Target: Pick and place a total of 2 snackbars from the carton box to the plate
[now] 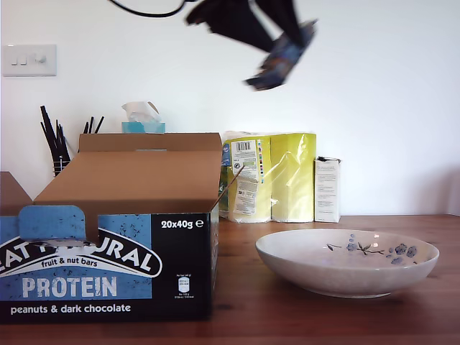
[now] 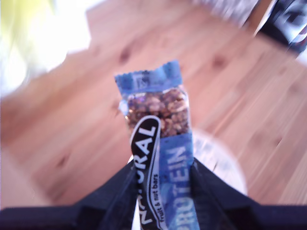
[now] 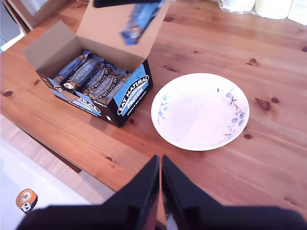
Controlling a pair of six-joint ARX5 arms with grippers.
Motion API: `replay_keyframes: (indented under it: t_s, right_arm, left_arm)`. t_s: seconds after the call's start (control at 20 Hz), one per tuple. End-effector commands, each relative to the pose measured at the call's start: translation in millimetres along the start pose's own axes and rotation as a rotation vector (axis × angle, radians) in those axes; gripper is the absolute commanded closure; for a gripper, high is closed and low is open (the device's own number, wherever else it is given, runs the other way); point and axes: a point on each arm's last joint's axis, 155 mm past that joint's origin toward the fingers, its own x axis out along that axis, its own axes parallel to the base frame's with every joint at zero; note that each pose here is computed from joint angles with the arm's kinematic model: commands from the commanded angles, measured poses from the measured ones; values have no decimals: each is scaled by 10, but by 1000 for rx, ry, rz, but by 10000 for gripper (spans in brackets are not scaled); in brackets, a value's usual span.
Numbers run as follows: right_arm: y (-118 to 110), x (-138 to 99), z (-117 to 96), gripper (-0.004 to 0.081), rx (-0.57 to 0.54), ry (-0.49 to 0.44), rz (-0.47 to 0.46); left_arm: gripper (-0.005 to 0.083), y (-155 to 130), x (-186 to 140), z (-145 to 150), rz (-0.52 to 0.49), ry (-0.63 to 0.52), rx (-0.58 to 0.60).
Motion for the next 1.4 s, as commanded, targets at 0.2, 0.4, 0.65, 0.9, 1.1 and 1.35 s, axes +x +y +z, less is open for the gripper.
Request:
replay_keyframes:
  t_s: [0.2, 0.4, 0.65, 0.9, 1.1, 1.35]
  right_arm:
    - [1, 12, -10, 783, 12, 1, 2]
    - [1, 12, 1, 783, 11, -3, 2]
    - [-3, 11, 64, 783, 3, -28, 1]
    - [-3, 12, 66, 783, 3, -28, 1]
    - [-3, 12, 67, 783, 3, -28, 1]
    - [-3, 12, 68, 783, 2, -29, 1]
  left_arm:
    - [644, -306, 846, -435, -63, 37, 51]
    - [644, -462, 1290, -908, -87, 109, 103]
    - [644, -494, 1580, -1483, -94, 229, 125]
    - [639, -470, 1585, -1552, -87, 252, 124]
    - [512, -424, 1526, -1754, -73, 337, 119]
    - [484, -494, 1525, -1681, -100, 324, 102]
